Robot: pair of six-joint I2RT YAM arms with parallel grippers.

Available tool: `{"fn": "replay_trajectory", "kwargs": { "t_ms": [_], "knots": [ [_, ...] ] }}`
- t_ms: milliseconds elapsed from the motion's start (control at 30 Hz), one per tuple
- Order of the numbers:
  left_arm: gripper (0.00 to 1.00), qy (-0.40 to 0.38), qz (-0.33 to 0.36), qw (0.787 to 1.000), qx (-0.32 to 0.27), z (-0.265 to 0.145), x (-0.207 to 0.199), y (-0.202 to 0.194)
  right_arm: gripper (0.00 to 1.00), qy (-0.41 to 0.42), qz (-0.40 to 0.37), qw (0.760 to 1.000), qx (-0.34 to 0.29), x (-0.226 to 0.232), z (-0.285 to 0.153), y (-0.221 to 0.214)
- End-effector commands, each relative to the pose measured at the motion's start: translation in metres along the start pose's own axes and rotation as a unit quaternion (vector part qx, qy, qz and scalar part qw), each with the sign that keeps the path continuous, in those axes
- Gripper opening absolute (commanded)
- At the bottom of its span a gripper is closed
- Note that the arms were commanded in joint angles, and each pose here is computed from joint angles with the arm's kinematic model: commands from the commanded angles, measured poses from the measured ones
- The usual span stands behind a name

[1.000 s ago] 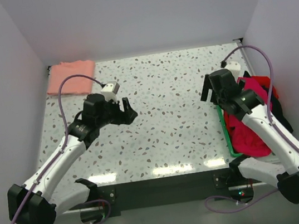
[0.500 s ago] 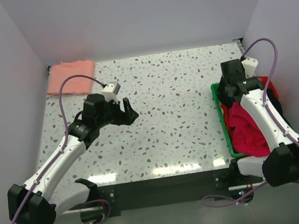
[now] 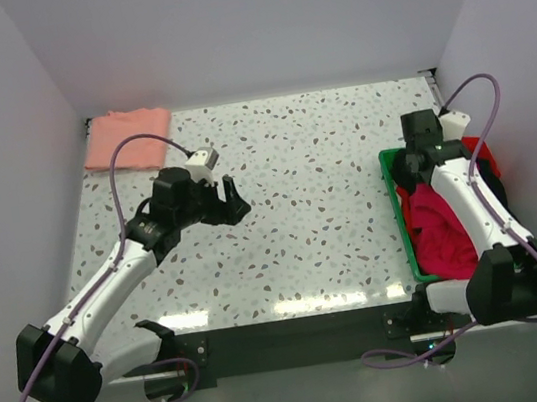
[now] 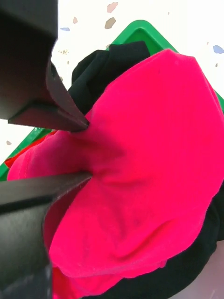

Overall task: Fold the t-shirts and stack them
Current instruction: Grab the tshirt from the pile

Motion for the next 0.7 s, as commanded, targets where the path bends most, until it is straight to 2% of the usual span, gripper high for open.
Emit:
{"fn": "replay_trajectory", "kwargs": {
  "t_ms": [0,33,133,300,400,533,667],
  "knots": [
    [0.80,-0.015,0.000,1.000,-0.015,0.004,-0.003,0.006,0.35,0.008,0.042,0.999,-0.032,0.001,-0.006,0.016],
    [0.80,-0.016,0.001,1.000,-0.015,0.004,-0.003,0.006,0.21,0.015,0.047,0.998,-0.037,0.002,-0.011,0.021],
    [0.80,-0.016,0.000,1.000,-0.016,0.003,-0.004,0.007,0.00,0.040,0.044,0.998,-0.038,0.005,-0.022,0.030],
    [0.80,-0.011,0.001,1.000,-0.020,0.002,-0.002,0.008,0.00,0.121,0.028,0.991,-0.046,0.015,-0.054,0.051],
    [0.80,-0.011,0.000,1.000,-0.022,0.002,-0.002,0.009,0.00,0.229,0.013,0.972,-0.051,0.037,-0.088,0.065],
    [0.80,-0.009,-0.002,1.000,-0.020,0.003,-0.002,0.009,0.00,0.357,0.002,0.933,-0.037,0.067,-0.141,0.088],
    [0.80,-0.005,-0.004,1.000,-0.025,0.002,0.000,0.011,0.00,0.476,-0.012,0.879,-0.035,0.108,-0.204,0.093]
  ]
}}
Point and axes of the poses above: each gripper's point midway between its finger pads, its own z axis out along the fingers, its own x axis along the line the jaws close on, y = z × x, the point moved 2 cm from there along -z, back along the fingers, and after that the axes turned 6 degrees about z, right-handed, at the moved point
